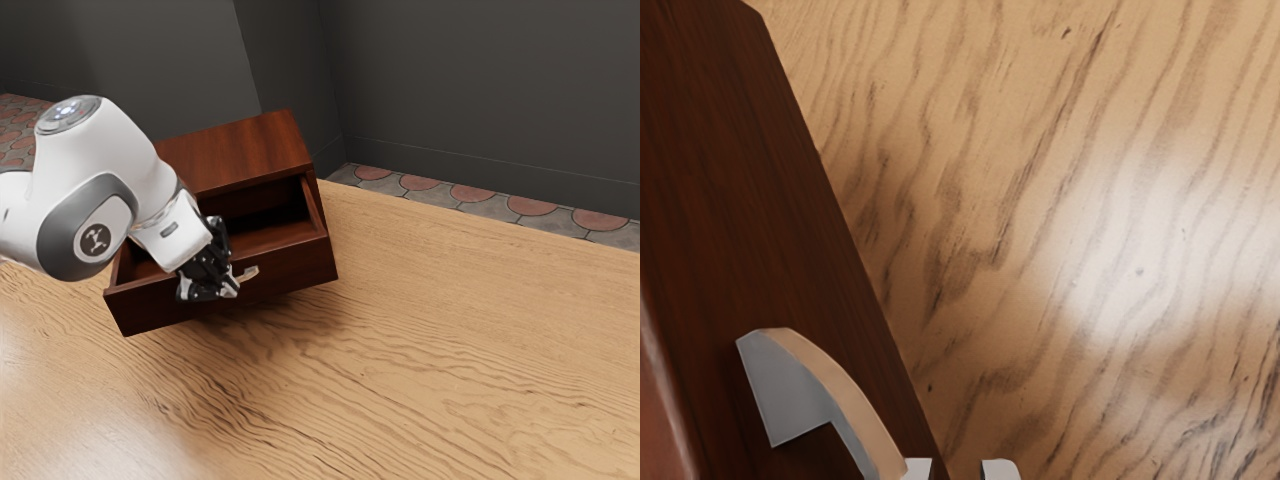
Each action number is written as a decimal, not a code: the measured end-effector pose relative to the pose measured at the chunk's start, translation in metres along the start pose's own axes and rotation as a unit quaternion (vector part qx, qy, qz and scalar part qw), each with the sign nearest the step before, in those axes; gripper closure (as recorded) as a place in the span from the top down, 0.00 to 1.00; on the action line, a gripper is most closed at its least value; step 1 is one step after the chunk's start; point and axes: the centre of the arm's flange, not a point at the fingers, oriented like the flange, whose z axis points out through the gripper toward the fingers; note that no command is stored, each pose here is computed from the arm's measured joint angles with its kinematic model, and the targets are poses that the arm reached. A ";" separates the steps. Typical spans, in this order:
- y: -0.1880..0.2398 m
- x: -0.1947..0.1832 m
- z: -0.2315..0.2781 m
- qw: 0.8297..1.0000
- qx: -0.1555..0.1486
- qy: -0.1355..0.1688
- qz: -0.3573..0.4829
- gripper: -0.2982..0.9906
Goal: Pull the drawer handle with one arm to open the drawer
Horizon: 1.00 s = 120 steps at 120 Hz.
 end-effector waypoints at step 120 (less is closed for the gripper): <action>-0.064 0.052 -0.111 0.981 -0.171 -0.069 -0.059 0.73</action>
